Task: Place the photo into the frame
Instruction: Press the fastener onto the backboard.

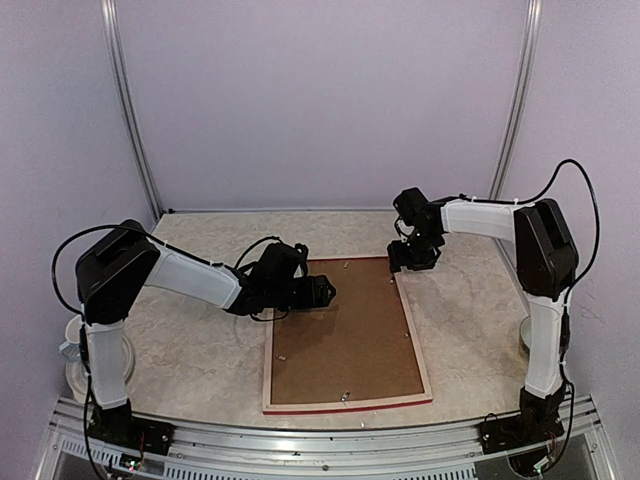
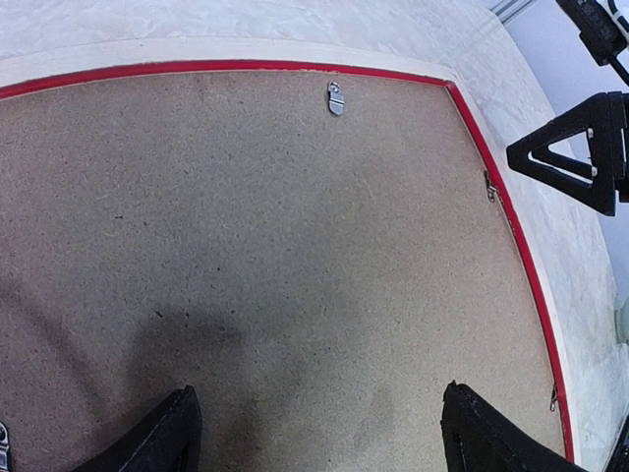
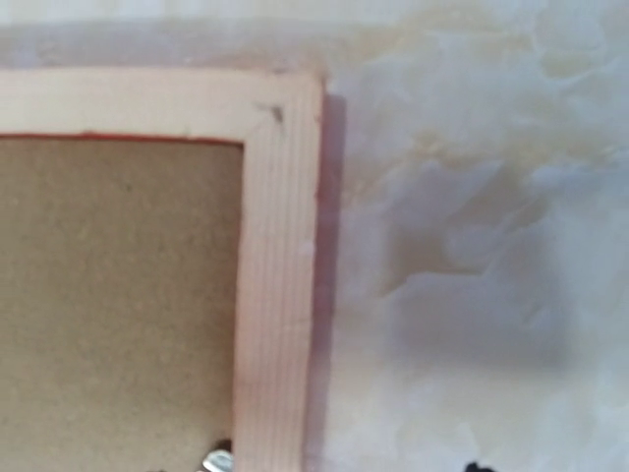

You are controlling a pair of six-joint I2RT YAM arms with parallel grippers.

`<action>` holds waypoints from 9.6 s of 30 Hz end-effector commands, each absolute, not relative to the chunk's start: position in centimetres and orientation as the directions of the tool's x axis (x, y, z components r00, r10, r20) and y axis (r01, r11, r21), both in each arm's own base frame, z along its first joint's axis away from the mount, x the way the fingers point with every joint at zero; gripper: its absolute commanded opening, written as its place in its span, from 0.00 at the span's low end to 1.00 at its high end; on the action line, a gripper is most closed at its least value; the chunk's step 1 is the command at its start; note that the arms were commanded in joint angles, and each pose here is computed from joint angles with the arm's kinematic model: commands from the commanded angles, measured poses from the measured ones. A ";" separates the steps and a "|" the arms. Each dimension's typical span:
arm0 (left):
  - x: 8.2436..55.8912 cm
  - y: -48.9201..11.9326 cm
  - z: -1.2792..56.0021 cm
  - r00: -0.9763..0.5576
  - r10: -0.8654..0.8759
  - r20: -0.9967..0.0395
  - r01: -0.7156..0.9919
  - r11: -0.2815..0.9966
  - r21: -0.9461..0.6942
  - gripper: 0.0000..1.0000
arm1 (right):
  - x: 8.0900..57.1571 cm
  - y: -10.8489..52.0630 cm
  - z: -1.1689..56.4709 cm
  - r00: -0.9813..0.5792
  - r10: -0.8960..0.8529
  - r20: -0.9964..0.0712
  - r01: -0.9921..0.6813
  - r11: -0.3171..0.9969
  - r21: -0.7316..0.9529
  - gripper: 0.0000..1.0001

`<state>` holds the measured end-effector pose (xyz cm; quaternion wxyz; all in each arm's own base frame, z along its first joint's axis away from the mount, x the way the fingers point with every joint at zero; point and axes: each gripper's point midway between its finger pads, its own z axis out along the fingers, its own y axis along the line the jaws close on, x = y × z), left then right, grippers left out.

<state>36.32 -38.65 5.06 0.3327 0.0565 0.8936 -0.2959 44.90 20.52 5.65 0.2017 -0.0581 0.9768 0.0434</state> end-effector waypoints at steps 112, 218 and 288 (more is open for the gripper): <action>35.3 -37.4 5.3 -0.787 -0.107 -0.608 0.266 0.830 -0.490 0.85 | 33.0 22.3 6.0 -0.926 -0.126 -0.356 -0.186 0.973 0.138 0.70; 37.3 -24.7 1.6 -0.788 -0.036 -0.615 0.048 0.992 -0.120 0.58 | 29.9 24.4 9.4 -0.862 -0.150 -0.483 -0.252 0.956 0.152 0.83; 38.2 -27.1 2.6 -0.761 -0.028 -0.648 0.078 0.988 -0.135 0.52 | 30.2 24.7 10.0 -0.857 -0.152 -0.492 -0.258 0.953 0.156 0.83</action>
